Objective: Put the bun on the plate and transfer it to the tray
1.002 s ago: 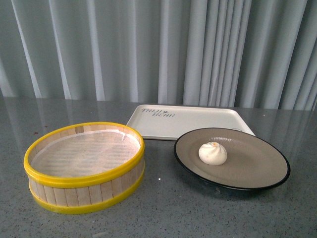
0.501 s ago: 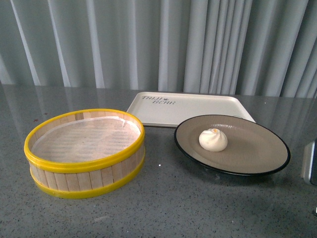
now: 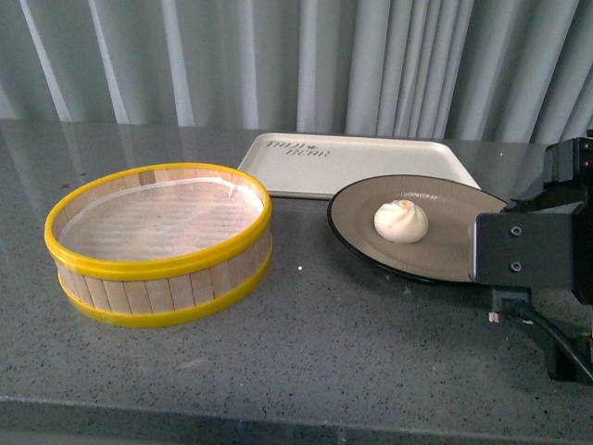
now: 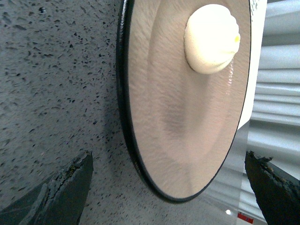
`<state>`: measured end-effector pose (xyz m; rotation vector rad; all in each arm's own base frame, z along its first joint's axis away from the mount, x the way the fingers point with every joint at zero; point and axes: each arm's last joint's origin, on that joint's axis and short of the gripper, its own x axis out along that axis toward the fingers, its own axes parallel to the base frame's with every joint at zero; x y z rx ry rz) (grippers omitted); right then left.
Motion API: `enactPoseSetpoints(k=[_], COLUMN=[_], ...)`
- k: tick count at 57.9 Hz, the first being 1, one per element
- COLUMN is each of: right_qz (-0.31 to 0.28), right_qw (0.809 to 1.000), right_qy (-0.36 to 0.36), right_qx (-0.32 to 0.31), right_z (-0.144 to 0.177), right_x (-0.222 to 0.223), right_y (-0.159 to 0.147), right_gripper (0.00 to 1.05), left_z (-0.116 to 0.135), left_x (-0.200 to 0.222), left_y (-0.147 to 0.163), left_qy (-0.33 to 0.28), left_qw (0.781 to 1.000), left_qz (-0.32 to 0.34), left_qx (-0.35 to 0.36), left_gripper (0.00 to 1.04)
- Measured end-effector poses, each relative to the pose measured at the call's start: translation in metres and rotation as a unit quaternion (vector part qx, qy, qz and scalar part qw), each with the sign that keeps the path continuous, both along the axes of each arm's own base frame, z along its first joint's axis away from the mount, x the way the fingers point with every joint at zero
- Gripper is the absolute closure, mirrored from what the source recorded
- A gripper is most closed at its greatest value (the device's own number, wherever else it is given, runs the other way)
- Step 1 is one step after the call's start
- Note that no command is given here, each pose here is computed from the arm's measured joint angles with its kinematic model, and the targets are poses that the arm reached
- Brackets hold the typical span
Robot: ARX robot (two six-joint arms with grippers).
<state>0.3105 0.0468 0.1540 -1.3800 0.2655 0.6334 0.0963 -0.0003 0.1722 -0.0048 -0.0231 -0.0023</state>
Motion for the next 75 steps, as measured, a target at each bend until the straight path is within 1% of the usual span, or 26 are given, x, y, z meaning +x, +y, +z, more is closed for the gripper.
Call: enactPoseSetpoints(k=[19, 21, 33, 49, 51, 55, 67, 75], right_qz=[0.015, 0.014, 0.006, 0.001, 0.003, 0.005, 0.002, 0.016], right_qw=[1.000, 1.000, 1.000, 1.000, 1.000, 0.999, 0.997, 0.996], right_qy=[-0.010, -0.010, -0.005, -0.007, -0.012, -0.035, -0.070, -0.086], right_qx=[0.003, 0.004, 0.004, 0.003, 0.000, -0.003, -0.010, -0.026], right_z=[-0.006, -0.007, -0.018, -0.032, -0.034, -0.031, -0.031, -0.018], right_x=[0.021, 0.022, 0.026, 0.022, 0.020, 0.020, 0.013, 0.007], right_y=[0.015, 0.016, 0.022, 0.018, 0.017, 0.017, 0.009, 0.003], right_gripper=[0.08, 0.10, 0.43, 0.86, 0.93, 1.01, 1.02, 1.02], left_z=[0.000, 0.000, 0.000, 0.000, 0.000, 0.000, 0.000, 0.000], left_x=[0.000, 0.000, 0.000, 0.000, 0.000, 0.000, 0.000, 0.000], left_y=[0.000, 0.000, 0.000, 0.000, 0.000, 0.000, 0.000, 0.000], left_qy=[0.000, 0.000, 0.000, 0.000, 0.000, 0.000, 0.000, 0.000], left_qw=[1.000, 1.000, 1.000, 1.000, 1.000, 1.000, 1.000, 1.000], left_qz=[0.000, 0.000, 0.000, 0.000, 0.000, 0.000, 0.000, 0.000], left_qx=[0.000, 0.000, 0.000, 0.000, 0.000, 0.000, 0.000, 0.000], left_gripper=[0.07, 0.07, 0.07, 0.07, 0.07, 0.07, 0.07, 0.07])
